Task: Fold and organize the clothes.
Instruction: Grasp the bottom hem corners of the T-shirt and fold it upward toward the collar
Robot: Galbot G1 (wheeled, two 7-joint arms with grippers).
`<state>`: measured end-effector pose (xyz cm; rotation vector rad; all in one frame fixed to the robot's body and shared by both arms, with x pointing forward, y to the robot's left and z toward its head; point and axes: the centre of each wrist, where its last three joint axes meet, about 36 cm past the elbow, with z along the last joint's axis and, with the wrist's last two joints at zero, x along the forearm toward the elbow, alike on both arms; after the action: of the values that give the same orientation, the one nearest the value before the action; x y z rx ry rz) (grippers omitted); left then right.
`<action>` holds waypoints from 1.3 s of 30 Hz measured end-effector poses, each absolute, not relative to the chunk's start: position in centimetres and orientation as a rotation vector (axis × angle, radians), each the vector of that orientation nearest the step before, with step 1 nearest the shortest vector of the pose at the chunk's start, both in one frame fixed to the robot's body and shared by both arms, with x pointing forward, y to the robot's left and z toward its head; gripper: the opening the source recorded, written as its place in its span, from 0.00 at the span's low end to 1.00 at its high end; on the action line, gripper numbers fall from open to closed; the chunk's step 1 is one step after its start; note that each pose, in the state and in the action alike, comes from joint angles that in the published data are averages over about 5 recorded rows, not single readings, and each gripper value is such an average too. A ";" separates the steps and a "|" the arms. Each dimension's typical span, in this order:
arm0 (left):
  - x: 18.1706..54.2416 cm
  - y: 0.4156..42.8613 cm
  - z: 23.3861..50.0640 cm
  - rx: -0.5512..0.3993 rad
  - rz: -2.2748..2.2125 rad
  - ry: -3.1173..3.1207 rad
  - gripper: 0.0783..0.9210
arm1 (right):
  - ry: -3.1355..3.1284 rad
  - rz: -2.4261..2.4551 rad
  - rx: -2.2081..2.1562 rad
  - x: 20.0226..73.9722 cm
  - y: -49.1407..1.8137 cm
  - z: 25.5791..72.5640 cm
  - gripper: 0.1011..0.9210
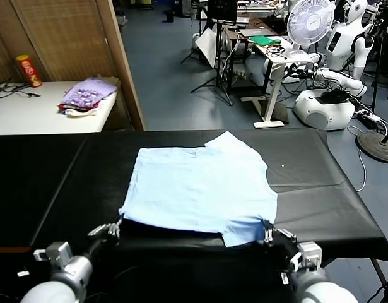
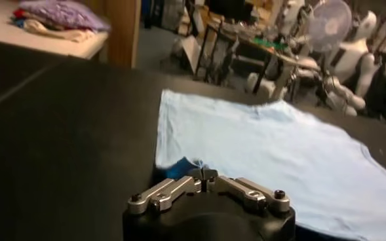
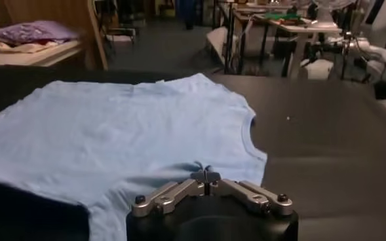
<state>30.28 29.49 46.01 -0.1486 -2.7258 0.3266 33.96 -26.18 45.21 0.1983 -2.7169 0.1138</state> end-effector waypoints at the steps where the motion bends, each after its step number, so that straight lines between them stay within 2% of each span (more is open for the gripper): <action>1: 30.7 29.5 45.9 -0.148 0.324 -2.733 0.06 | -2.721 0.118 0.201 34.5 -26.3 45.0 0.03; 14: 35.1 29.8 43.9 -0.118 0.251 -2.772 0.06 | -2.748 0.189 0.257 39.6 -27.2 43.1 0.03; 39: 38.2 30.1 40.6 -0.079 0.133 -2.742 0.06 | -2.766 0.433 0.365 44.7 -26.8 38.9 0.03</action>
<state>38.21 30.13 40.57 -0.0787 -2.7419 0.1329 44.70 -26.76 38.93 0.3645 -2.7659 0.4326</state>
